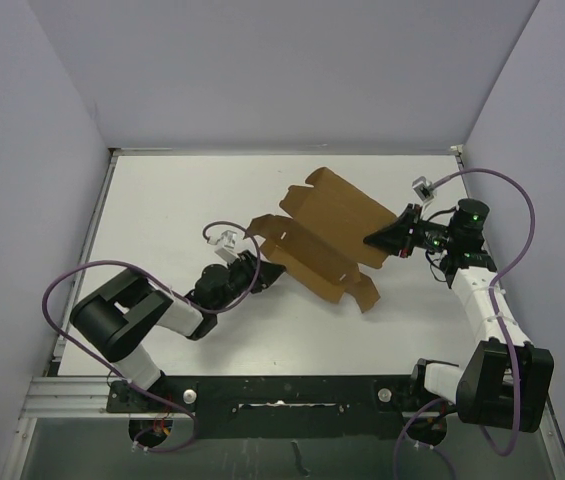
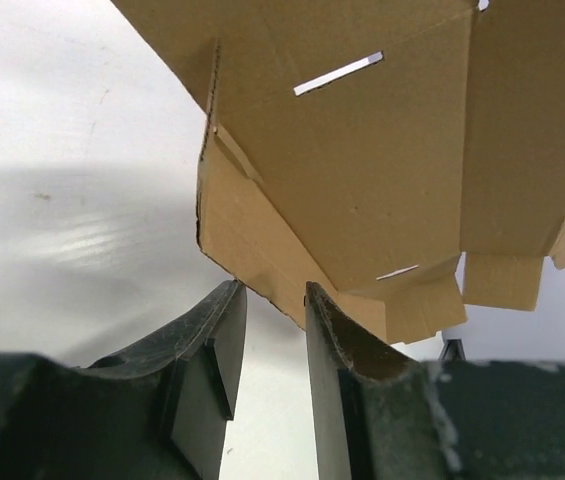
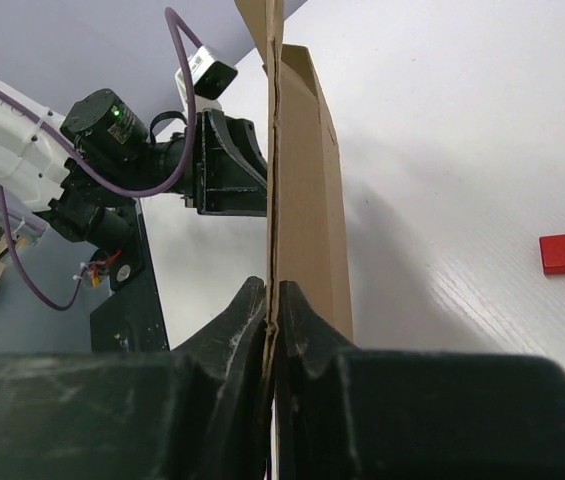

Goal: Fold the paper box

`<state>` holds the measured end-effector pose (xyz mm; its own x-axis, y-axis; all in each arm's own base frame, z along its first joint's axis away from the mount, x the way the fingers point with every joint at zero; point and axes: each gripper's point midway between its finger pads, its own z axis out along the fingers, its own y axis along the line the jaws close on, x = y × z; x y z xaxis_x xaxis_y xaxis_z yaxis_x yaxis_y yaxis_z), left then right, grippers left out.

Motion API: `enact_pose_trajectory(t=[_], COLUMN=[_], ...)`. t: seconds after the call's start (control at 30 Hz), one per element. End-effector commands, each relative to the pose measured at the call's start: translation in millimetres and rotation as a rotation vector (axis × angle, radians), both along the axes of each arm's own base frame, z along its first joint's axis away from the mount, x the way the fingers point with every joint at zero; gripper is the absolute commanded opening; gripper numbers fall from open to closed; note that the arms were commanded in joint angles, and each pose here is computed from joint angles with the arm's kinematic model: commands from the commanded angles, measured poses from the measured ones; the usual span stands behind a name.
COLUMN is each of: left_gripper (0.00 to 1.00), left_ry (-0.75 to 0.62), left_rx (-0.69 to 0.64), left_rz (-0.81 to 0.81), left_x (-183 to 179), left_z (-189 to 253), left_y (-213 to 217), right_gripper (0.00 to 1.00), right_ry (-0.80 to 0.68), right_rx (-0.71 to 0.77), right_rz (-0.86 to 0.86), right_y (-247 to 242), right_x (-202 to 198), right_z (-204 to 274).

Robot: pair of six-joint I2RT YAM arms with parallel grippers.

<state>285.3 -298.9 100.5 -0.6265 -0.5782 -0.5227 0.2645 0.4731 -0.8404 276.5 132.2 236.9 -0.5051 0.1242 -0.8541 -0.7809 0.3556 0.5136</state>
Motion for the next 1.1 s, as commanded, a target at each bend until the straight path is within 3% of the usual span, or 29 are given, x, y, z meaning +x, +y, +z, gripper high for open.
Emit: enact_pose_trajectory(t=[0.0,0.2,0.3,0.4,0.63,1.07], left_gripper=[0.34,0.51,0.62,0.66,0.55,0.50], left_ry=[-0.041,0.000,-0.035,-0.116,-0.193,-0.379], left_rx=[-0.033,0.067,0.193,0.301,0.410,0.552], left_rz=[0.012,0.028,0.020,0.014,0.001,-0.024], left_x=[-4,-22,-23,-21,-9,34], left_z=[12,-1,9,27,40,30], left_y=[12,55,65,72,72,56], right_gripper=[0.00,0.00,0.00,0.00,0.00,0.00], right_ry=[-0.058,-0.055,-0.044,-0.035,-0.030,-0.001], right_rx=[-0.026,-0.027,-0.021,-0.017,-0.015,-0.025], right_rz=[-0.025,-0.023,-0.017,-0.013,-0.012,-0.019], right_y=[-5,-6,-5,-4,-4,-4], right_x=[6,5,5,6,7,11], right_z=[12,11,9,7,5,-3])
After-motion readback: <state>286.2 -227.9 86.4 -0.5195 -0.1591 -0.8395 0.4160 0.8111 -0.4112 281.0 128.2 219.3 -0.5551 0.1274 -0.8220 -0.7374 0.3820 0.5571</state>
